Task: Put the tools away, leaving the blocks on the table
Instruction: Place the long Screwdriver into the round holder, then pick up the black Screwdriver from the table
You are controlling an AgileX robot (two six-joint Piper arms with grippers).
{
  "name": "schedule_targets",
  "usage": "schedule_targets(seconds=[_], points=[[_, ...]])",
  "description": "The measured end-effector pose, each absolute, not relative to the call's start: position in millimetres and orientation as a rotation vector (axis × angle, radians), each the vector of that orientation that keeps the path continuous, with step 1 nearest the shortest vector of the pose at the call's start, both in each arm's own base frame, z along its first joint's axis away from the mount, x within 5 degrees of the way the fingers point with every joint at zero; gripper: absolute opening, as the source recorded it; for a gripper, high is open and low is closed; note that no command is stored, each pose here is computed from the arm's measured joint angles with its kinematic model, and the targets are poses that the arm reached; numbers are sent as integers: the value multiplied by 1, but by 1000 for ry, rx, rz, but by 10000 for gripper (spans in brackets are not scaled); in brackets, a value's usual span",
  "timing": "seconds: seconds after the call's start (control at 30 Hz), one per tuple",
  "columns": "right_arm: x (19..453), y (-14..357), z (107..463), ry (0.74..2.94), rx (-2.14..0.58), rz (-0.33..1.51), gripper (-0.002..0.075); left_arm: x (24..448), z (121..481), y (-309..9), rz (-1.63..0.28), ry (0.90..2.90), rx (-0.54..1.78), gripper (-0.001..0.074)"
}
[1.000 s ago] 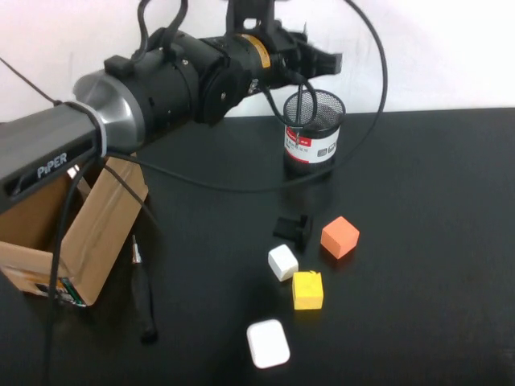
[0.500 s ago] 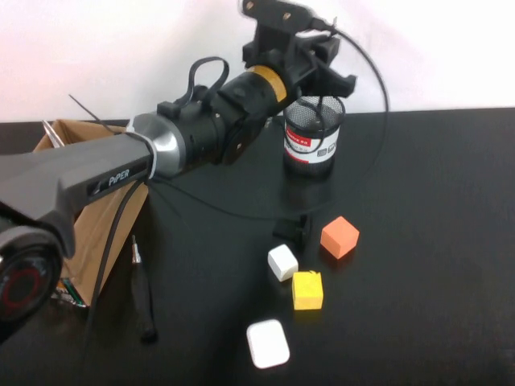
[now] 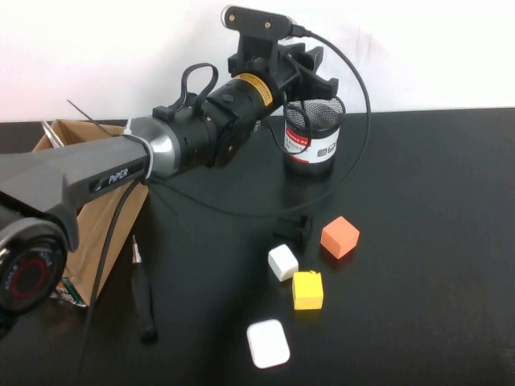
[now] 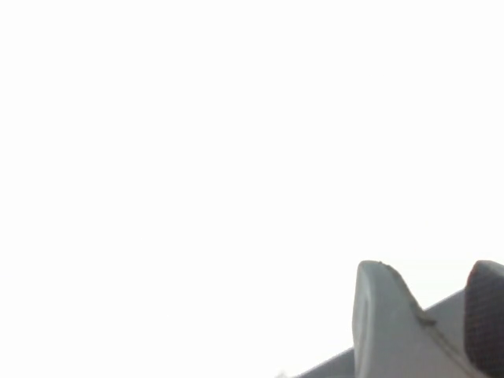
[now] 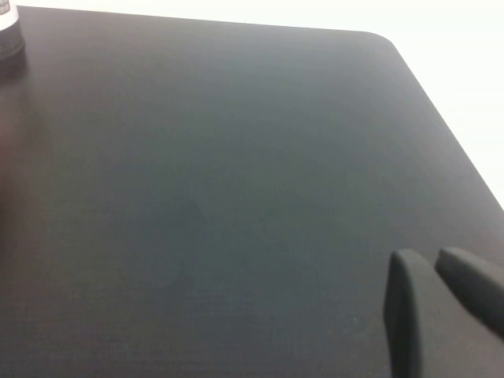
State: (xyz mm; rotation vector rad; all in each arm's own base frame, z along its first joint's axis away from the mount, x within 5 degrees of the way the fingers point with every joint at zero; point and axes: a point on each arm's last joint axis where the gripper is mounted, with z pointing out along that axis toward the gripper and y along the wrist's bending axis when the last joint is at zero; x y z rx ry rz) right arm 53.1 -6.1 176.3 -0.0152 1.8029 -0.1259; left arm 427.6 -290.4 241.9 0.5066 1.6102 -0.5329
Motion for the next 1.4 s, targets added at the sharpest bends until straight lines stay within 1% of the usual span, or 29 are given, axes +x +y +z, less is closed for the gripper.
schedule_targets(seconds=[0.07, 0.17, 0.5, 0.57, 0.67, 0.73, 0.83, 1.0, 1.1, 1.3, 1.4], points=[[53, -6, 176, 1803, -15, -126, -3, 427, 242, -289, -521, 1636, 510, 189], [53, -6, 176, 1803, -15, -126, -3, 424, 254, -286, -513, 1646, 505, 190], [53, -6, 176, 1803, -15, -126, -3, 400, 321, -267, -470, 1678, 485, 188], [53, -6, 176, 1803, -15, -126, -3, 393, 335, -261, -453, 1704, 483, 169], [53, -6, 176, 1803, -15, -126, -3, 383, 347, -251, -410, 1780, 488, 85], [53, -6, 176, 1803, -15, -126, -3, 379, 349, -247, -382, 1837, 493, 38], [53, -6, 176, 1803, -15, -126, -3, 375, 344, -242, -341, 1933, 502, 8], [53, -6, 176, 1803, -15, -126, -3, 371, 332, -236, -276, 2083, 515, 0], [53, -6, 176, 1803, -15, -126, -3, 365, 332, -231, -246, 2143, 518, 0], [53, -6, 176, 1803, -15, -126, -3, 336, 346, -211, -240, 2155, 513, 0], [53, -6, 176, 1803, -15, -126, -3, 319, 342, -197, -240, 2185, 491, 0]])
